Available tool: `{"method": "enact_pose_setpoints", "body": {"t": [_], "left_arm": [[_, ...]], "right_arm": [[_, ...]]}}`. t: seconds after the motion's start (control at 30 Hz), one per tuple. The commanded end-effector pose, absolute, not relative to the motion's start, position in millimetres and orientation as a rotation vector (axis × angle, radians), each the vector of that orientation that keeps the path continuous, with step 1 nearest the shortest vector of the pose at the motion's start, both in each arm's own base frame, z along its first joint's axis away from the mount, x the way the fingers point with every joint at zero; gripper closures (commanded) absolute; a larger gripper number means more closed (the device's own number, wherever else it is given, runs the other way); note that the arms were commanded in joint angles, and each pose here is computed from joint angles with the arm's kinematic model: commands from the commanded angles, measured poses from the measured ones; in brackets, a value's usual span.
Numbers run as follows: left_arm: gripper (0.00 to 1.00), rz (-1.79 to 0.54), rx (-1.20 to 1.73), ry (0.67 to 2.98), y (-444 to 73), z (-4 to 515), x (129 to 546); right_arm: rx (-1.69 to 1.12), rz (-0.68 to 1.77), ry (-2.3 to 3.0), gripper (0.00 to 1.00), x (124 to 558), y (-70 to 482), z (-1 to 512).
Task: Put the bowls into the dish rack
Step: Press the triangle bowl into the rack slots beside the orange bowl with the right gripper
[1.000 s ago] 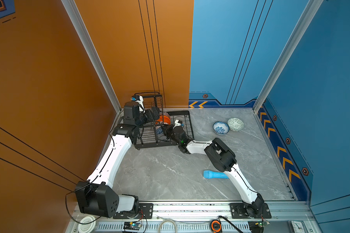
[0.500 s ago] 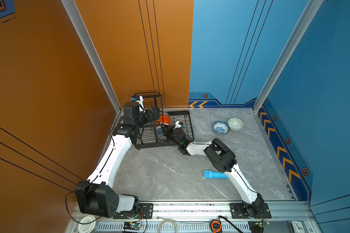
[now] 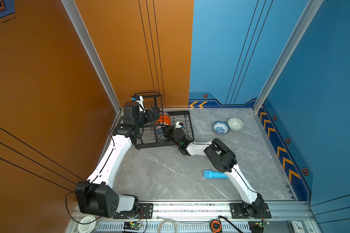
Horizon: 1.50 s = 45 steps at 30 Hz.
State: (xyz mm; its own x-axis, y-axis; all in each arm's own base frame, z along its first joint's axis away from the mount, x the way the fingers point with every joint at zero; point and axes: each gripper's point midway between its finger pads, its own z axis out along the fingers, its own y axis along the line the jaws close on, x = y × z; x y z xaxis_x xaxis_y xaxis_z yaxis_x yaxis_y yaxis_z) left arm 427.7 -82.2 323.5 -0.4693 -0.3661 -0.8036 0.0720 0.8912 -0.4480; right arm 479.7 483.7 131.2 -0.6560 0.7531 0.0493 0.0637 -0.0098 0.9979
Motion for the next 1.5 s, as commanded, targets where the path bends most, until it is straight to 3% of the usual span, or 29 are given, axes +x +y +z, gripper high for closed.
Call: {"method": "enact_pose_setpoints", "body": {"t": [0.0,0.53,1.47], "left_arm": [[0.02,-0.542,-0.228,2.028,-80.9,311.0,427.6],[0.02,-0.547,-0.233,2.029,-79.8,310.6,428.0],[0.02,-0.552,-0.243,2.031,-78.0,309.3,429.0]], "right_arm": [[0.863,1.678,1.789,0.77,474.8,481.9,131.9],[0.861,1.682,1.773,0.68,478.6,478.4,138.8],[0.806,1.720,1.755,0.63,482.4,476.2,149.5]]}}
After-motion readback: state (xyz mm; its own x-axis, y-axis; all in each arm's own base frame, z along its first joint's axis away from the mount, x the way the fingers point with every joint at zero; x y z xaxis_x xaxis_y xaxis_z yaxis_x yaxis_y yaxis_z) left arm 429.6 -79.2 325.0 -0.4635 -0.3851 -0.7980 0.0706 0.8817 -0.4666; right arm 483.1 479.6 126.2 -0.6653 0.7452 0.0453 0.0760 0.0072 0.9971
